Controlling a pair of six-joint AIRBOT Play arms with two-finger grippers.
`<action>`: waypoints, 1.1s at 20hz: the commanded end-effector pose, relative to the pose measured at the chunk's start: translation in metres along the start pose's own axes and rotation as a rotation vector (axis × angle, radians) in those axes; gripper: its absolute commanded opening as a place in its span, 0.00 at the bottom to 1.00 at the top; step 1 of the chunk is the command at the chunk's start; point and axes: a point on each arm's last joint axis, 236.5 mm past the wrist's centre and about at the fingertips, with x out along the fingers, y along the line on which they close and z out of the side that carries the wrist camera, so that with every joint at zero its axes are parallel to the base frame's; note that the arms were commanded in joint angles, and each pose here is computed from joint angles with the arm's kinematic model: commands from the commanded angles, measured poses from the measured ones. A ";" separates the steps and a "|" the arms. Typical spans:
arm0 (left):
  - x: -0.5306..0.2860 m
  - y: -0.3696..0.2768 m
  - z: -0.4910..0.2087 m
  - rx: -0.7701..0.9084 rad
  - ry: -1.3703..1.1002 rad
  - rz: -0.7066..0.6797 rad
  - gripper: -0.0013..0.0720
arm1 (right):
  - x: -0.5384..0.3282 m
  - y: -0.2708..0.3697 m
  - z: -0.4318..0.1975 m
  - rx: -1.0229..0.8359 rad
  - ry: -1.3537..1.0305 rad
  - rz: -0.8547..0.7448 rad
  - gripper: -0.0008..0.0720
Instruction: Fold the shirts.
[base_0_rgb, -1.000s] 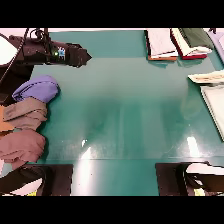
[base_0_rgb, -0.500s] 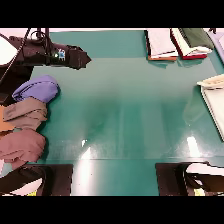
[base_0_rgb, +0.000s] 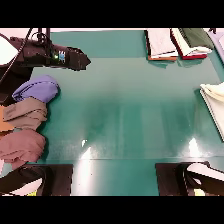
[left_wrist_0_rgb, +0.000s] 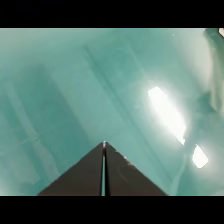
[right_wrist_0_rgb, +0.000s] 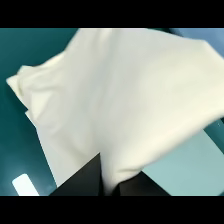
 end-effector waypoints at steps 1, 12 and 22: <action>0.000 0.000 0.000 0.018 0.002 0.000 0.06 | -0.001 -0.036 -0.048 0.085 0.087 -0.061 0.30; 0.000 0.000 0.003 0.016 -0.012 0.000 0.06 | -0.047 0.157 0.005 0.031 -0.156 0.456 0.74; 0.000 -0.001 0.003 0.016 -0.012 -0.002 0.06 | -0.131 0.421 -0.140 -0.559 0.032 0.963 0.08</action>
